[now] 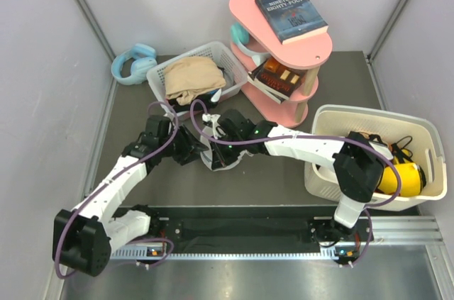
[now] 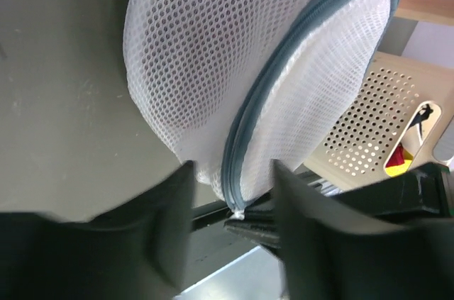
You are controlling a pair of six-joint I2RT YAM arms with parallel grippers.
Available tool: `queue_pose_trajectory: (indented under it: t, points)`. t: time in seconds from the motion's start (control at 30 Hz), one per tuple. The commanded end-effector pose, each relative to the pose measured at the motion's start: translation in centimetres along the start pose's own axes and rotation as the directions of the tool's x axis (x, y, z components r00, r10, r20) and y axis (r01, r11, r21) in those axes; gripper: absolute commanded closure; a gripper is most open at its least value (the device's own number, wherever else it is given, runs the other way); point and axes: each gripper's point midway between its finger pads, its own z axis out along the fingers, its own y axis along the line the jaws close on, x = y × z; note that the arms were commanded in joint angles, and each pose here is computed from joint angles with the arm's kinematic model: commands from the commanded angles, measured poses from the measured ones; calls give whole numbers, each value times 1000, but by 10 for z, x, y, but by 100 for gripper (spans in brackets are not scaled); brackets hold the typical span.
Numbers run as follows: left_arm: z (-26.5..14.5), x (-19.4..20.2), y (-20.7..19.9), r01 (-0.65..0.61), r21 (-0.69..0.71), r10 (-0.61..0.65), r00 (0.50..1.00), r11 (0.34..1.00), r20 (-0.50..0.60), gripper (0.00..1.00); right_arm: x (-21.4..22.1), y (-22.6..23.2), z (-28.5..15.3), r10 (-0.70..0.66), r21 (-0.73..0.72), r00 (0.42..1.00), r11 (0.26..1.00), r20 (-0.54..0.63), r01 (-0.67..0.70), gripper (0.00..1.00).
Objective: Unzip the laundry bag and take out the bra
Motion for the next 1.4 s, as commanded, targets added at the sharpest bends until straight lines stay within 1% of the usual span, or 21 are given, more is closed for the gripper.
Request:
queue_pose_trajectory:
  t: [0.0, 0.07, 0.1, 0.17, 0.2, 0.23, 0.27, 0.3, 0.6, 0.77, 0.87, 0.9, 1.1, 1.23, 1.37]
  points:
    - [10, -7, -15, 6, 63, -7, 1000, 998, 9, 59, -13, 18, -5, -28, -43, 999, 999, 39, 29, 100]
    - [12, -9, -18, 11, 74, -12, 1000, 997, 12, 69, -13, 18, -6, -26, -39, 999, 999, 42, 28, 100]
    - [13, -9, -19, 12, 75, -13, 1000, 997, 13, 77, -11, 17, -7, -26, -38, 999, 999, 40, 27, 100]
    - [13, -11, -19, 8, 72, -9, 1000, 997, 18, 84, -11, 18, -8, -28, -38, 999, 999, 43, 30, 100]
    - [13, -12, -20, 4, 72, -6, 1000, 997, 18, 90, -9, 16, -8, -26, -35, 999, 999, 38, 27, 100]
    - [13, -13, -20, 4, 63, -5, 1000, 998, 22, 95, -8, 17, -8, -27, -34, 999, 999, 36, 28, 100]
    - [12, -13, -18, 1, 53, -2, 1000, 999, 21, 98, -7, 16, -9, -28, -34, 999, 999, 36, 29, 100]
    - [11, -15, -20, 0, 54, -1, 1000, 999, 27, 100, -5, 14, -9, -27, -28, 999, 999, 33, 28, 100]
    - [6, -22, -16, -20, 18, 19, 998, 1000, 66, 100, 11, -4, -19, -21, 37, 1000, 999, 16, 21, 100]
    - [2, -22, -11, -22, -4, 22, 997, 1000, 80, 100, 25, -29, -28, 14, 89, 1000, 996, 6, -15, 100]
    - [-2, -21, -8, -21, -17, 22, 996, 1000, 85, 100, 25, -48, -40, 36, 124, 999, 992, 24, -39, 100]
    - [-4, -22, -7, -22, -17, 24, 996, 1000, 91, 100, 20, -58, -48, 49, 137, 998, 989, 47, -55, 100]
    - [-10, -17, -5, -5, -3, 6, 995, 1000, 102, 100, 7, -92, -65, 75, 193, 993, 977, 87, -91, 100]
    - [-10, -9, -6, 14, 30, -17, 997, 999, 77, 100, -4, -100, -65, 79, 205, 992, 974, 97, -97, 100]
    - [-9, 0, -14, 0, 90, -4, 999, 996, 44, 100, -15, -101, -65, 66, 212, 993, 973, 102, -87, 100]
